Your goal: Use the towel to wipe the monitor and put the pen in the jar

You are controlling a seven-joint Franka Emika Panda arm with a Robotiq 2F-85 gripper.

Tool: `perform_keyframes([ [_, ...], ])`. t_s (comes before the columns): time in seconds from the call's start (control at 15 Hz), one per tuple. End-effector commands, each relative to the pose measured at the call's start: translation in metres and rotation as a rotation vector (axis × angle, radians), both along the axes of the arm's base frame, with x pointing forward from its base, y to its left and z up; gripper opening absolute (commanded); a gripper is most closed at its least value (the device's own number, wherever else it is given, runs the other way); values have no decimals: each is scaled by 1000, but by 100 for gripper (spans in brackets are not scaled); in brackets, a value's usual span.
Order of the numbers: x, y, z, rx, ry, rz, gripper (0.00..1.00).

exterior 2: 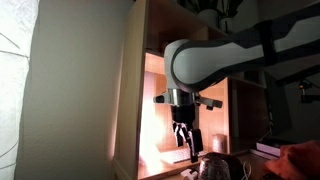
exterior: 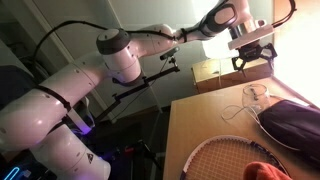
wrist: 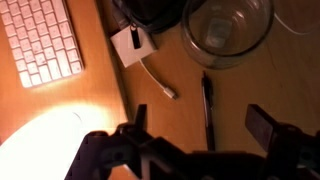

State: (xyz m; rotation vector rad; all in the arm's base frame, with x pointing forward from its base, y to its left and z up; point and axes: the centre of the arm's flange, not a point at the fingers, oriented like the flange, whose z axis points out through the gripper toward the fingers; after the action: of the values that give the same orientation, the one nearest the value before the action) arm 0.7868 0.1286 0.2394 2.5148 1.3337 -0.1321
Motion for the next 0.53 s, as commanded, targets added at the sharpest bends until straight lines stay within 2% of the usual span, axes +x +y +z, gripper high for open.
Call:
perform_keyframes([
  [0.0,4,12,-6,-22,14,21,100],
  [0.47,8,28,-21,105,67,270,100],
])
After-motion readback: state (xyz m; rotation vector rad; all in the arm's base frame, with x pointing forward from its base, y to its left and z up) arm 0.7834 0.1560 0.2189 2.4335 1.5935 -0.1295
